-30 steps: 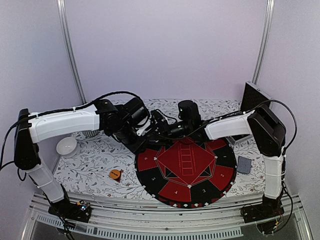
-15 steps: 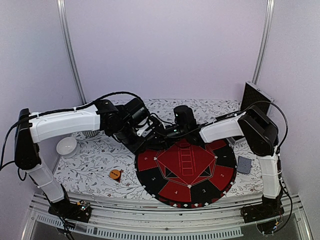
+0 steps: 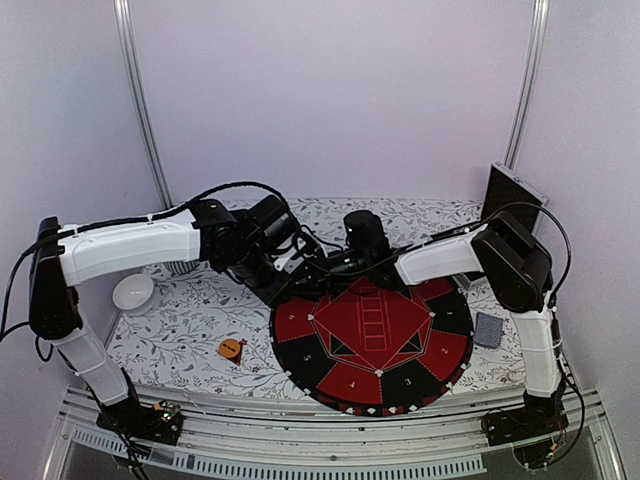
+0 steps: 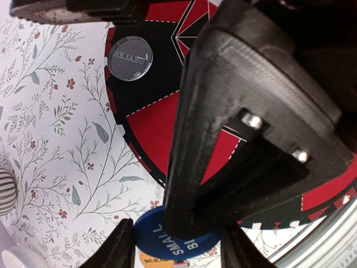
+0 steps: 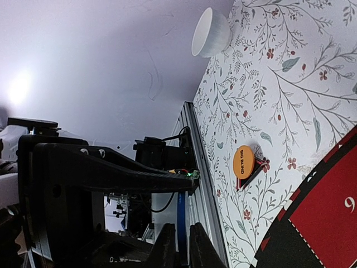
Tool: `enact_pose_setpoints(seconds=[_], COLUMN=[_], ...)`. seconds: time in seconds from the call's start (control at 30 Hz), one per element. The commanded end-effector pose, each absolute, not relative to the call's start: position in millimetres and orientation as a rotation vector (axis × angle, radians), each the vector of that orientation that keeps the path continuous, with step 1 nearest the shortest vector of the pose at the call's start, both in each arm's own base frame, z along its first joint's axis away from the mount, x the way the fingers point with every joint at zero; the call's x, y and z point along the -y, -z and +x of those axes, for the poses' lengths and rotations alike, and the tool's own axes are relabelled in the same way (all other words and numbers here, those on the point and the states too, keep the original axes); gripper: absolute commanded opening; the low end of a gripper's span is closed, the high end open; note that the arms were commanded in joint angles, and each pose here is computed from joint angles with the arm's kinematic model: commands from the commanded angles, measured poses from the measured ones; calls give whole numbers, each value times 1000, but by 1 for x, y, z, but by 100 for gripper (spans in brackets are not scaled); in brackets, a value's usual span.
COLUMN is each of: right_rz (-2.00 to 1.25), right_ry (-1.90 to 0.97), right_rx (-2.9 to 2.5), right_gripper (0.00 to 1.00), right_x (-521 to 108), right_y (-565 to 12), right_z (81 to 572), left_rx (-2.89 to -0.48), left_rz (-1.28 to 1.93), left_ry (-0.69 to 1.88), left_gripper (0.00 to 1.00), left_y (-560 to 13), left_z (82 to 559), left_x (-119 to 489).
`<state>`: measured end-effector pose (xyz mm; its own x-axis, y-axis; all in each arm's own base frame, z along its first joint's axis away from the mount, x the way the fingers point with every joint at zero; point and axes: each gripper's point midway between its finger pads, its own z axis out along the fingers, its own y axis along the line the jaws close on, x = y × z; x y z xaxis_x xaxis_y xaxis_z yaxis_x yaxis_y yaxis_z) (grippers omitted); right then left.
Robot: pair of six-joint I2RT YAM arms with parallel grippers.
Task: Distribute texas hold em gaming equipment
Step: Pass from the left arm to the right, then place the small blind button at position9.
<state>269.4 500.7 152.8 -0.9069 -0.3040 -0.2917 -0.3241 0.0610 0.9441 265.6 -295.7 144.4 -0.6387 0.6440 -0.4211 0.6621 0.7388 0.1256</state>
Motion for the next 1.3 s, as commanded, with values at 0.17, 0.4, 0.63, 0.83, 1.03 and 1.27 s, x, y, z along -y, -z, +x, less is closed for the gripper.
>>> enact_pose_setpoints(seconds=[0.17,0.4,0.63,0.83,1.03,1.27], right_rz=[-705,-712,-592,-341,-89,-106], right_ry=[-2051,-2034,-1896,-1630,-1234,-1199], right_rx=[-2294,-2269,-2250,-2289,-2424,-2496], right_gripper=[2,1,1,1,1,1], right_x=[-506,-501,-455,-366,-263,-248], right_y=[-145,-155,-165,-149,-95,-66], right_z=[265,272,322,398,464,477], left_rx=[-2433,-2445,-2413,-2381,-2470,-2575], left_rz=[993,1002,946,906,795,714], left_ry=[93,103,158,292,328,304], left_gripper=[44,74,98,98,98,98], left_y=[-160,-156,-171,-193,-174,-144], left_z=[269,265,266,260,262,260], left_x=[307,306,307,314,288,265])
